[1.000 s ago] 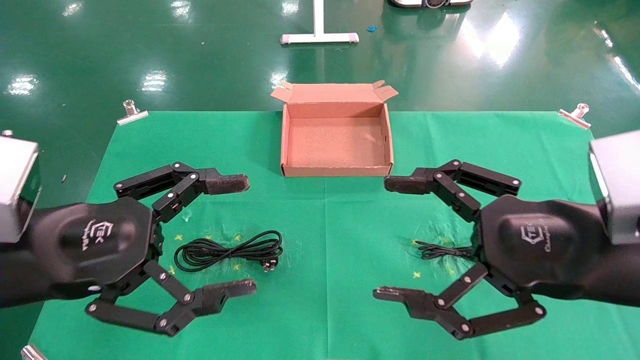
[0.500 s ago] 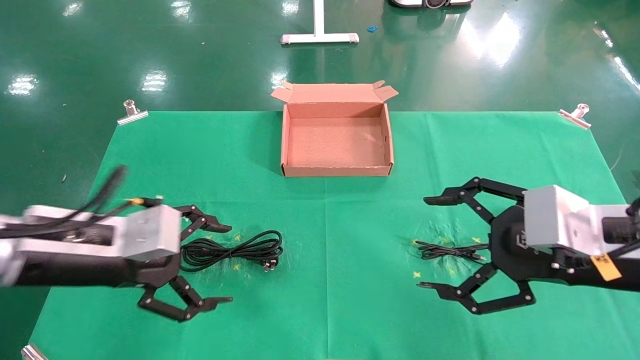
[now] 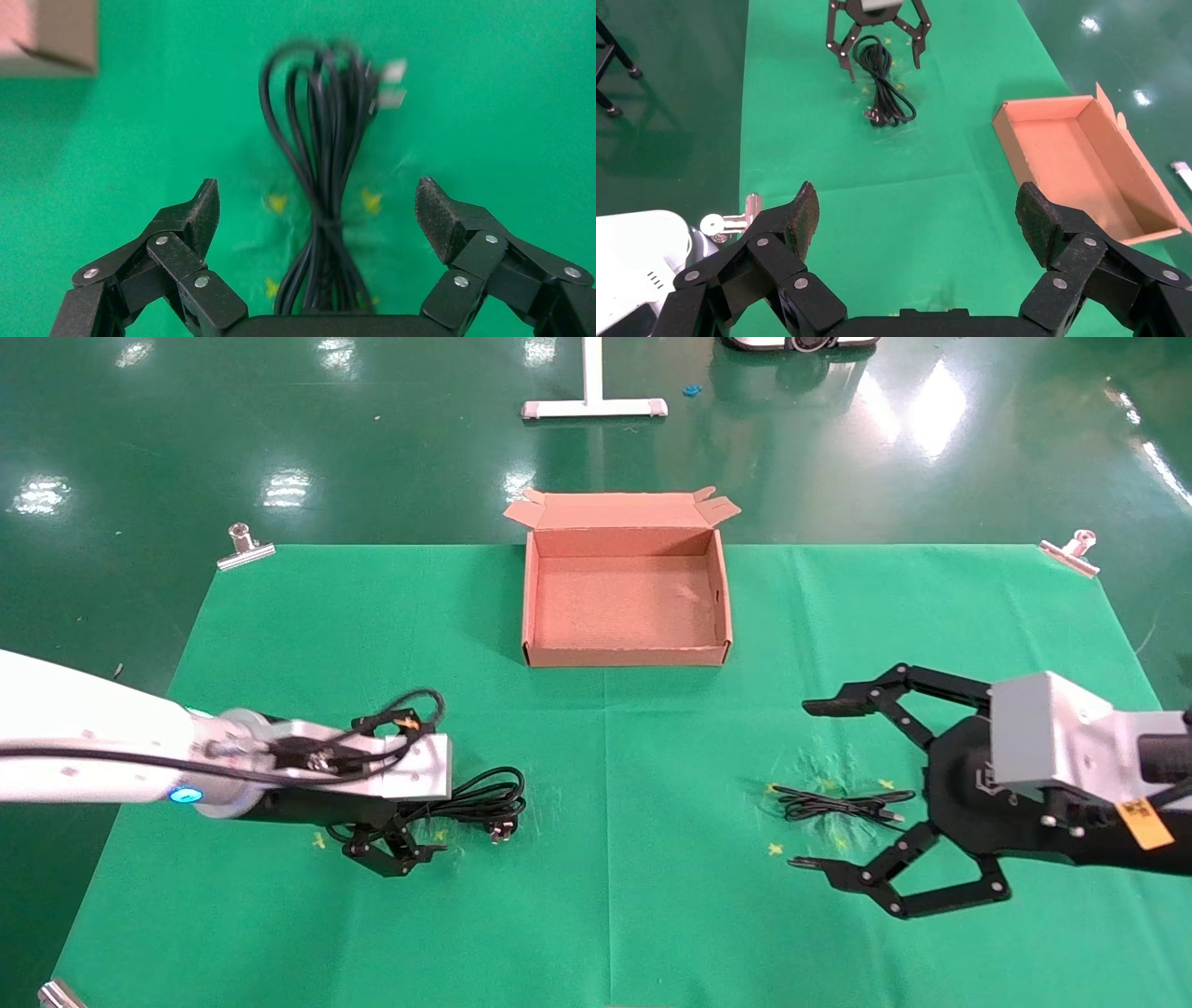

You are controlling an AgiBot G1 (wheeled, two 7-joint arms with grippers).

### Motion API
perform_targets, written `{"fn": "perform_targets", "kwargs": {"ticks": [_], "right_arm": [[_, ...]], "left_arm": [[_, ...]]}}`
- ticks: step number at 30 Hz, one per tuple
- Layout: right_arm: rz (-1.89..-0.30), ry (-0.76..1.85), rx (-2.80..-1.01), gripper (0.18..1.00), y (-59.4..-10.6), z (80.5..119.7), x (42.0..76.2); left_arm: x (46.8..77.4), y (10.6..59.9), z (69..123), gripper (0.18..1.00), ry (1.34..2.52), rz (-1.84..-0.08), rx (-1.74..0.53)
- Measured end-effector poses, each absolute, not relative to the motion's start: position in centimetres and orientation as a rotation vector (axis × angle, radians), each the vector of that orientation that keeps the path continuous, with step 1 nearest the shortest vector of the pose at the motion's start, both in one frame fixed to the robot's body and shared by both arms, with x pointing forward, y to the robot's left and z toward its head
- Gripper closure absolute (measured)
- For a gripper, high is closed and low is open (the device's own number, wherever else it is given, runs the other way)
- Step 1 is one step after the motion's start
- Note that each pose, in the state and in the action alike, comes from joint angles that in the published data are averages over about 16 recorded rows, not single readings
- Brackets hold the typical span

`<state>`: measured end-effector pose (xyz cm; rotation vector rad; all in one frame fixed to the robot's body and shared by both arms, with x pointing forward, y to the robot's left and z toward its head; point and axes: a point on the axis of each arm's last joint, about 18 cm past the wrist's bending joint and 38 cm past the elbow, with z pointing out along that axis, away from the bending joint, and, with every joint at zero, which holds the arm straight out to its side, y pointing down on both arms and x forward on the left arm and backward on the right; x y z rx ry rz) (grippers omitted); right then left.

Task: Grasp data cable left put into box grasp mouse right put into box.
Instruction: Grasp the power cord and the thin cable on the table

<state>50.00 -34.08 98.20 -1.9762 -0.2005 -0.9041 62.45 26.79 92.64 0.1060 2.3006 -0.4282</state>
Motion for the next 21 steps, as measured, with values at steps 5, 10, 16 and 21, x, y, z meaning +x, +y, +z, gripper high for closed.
{"fn": "perform_targets", "kwargs": {"ticks": [5,10,16,21], "right_arm": [[-0.905,-0.187,-1.981,0.178,-34.4,98.1,49.9],[-0.907,-0.175,-1.983,0.178,-34.7,98.0,49.8],[-0.915,-0.164,-1.995,0.178,-35.0,97.7,49.9],[-0.922,-0.132,-2.043,0.178,-35.4,97.0,50.5]], "left_arm": [[63.7,26.3,91.8,0.184,2.282,-0.352,0.081],[64.3,25.9,91.6,0.184,2.264,-0.320,0.061],[64.7,25.6,91.8,0.184,2.249,-0.307,0.046],[64.9,25.4,91.9,0.184,2.241,-0.297,0.035]]}}
